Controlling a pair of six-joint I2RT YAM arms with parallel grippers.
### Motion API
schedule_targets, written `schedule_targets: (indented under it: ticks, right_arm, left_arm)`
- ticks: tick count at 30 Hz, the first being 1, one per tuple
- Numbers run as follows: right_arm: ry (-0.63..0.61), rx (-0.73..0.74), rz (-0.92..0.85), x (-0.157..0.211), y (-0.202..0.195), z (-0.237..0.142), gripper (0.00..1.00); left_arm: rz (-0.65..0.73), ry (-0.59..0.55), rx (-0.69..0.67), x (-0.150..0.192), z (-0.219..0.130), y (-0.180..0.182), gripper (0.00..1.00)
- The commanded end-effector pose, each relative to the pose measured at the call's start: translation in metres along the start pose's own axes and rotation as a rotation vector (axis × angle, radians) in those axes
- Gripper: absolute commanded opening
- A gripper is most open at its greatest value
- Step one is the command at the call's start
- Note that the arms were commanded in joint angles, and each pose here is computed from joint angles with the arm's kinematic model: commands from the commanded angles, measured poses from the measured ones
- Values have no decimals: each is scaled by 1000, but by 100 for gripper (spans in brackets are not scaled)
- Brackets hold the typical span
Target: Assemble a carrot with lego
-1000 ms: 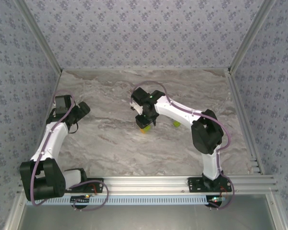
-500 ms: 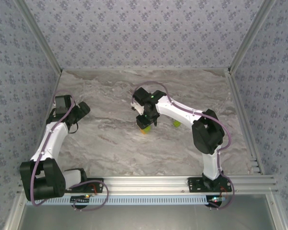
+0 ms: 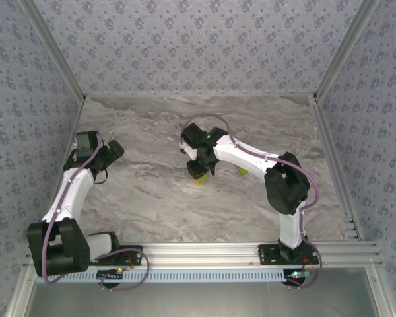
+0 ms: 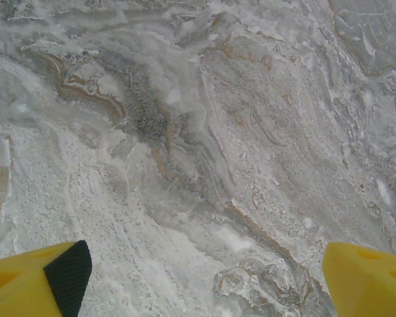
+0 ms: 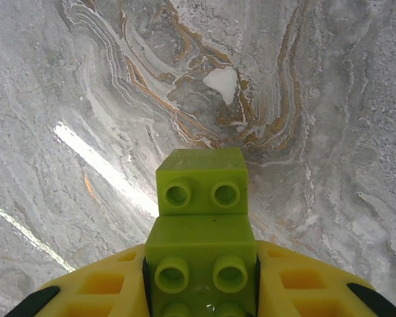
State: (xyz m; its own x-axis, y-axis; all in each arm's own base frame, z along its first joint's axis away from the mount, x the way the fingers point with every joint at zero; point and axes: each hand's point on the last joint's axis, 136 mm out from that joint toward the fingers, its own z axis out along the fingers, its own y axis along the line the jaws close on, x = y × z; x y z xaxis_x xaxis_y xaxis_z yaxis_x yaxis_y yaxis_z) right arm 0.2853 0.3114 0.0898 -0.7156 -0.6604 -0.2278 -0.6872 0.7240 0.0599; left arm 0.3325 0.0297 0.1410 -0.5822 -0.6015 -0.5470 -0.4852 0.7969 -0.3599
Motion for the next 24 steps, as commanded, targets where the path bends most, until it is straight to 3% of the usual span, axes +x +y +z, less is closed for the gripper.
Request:
schedule_targets:
  ticks: [1, 14, 24]
  right_arm:
    - [342, 46, 27, 85, -6, 51, 36]
    - [365, 55, 33, 94, -8, 59, 35]
    - [208, 38, 30, 36, -19, 11, 35]
  left_arm:
    - [-5, -11, 7, -4, -2, -2, 92]
    - [-6, -9, 5, -3, -2, -2, 92]
    - [-6, -11, 8, -4, -2, -3, 92]
